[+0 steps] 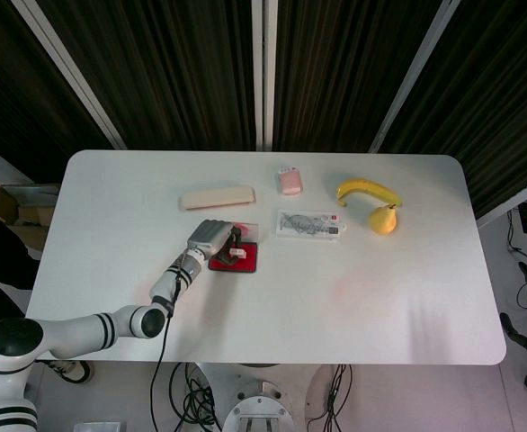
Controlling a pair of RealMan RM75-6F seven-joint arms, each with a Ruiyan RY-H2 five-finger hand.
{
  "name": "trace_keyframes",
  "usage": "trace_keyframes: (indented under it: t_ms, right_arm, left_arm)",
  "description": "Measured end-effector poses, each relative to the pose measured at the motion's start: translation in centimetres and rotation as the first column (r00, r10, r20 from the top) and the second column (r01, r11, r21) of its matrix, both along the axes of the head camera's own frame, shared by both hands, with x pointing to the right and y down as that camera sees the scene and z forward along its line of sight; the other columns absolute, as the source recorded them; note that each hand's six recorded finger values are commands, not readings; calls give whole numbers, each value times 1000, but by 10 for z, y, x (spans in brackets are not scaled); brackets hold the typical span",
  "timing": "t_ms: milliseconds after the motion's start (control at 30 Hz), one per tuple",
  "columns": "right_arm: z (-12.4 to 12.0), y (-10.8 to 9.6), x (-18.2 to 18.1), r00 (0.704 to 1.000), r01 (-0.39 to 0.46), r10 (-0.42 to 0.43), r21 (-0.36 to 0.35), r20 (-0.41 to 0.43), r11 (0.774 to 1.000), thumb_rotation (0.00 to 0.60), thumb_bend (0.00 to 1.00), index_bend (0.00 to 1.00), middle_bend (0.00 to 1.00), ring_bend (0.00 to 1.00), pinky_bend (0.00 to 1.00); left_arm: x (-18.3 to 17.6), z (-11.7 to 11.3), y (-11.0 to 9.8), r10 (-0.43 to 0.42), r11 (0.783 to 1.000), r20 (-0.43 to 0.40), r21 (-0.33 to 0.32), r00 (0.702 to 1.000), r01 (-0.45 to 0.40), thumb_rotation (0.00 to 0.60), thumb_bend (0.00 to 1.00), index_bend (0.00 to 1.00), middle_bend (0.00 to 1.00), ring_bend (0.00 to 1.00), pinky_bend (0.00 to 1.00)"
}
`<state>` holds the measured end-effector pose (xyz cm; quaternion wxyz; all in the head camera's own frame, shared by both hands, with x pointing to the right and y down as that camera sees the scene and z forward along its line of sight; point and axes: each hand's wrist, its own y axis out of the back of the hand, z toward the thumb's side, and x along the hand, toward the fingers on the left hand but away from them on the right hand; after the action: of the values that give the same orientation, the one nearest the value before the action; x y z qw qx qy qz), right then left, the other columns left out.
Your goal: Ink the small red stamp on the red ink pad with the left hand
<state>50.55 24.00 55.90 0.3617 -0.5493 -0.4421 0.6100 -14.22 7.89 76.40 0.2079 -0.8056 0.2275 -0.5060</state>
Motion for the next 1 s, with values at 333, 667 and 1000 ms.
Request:
trace_keyframes:
  t_ms: [333, 667, 1000]
  right_arm:
    - [2, -1, -4, 1000, 8, -9, -6, -4, 1000, 600, 226, 0, 0, 0, 0]
    - [3, -2, -4, 1000, 7, -7, -9, -7, 1000, 600, 226, 0, 0, 0, 0]
    - [5, -3, -5, 1000, 8, -8, -10, 3, 1000, 600, 226, 0, 0, 0, 0]
  left_arm:
    - [-3, 14, 0, -11, 999, 29, -39, 1000, 12, 600, 542, 643, 704, 972, 1000]
    - [-6, 19, -3, -29, 998, 28, -55, 999, 31, 600, 542, 642, 704, 972, 1000]
    - [-17, -7, -9, -38, 996, -13, -82, 999, 36, 600, 543, 643, 704, 972, 1000]
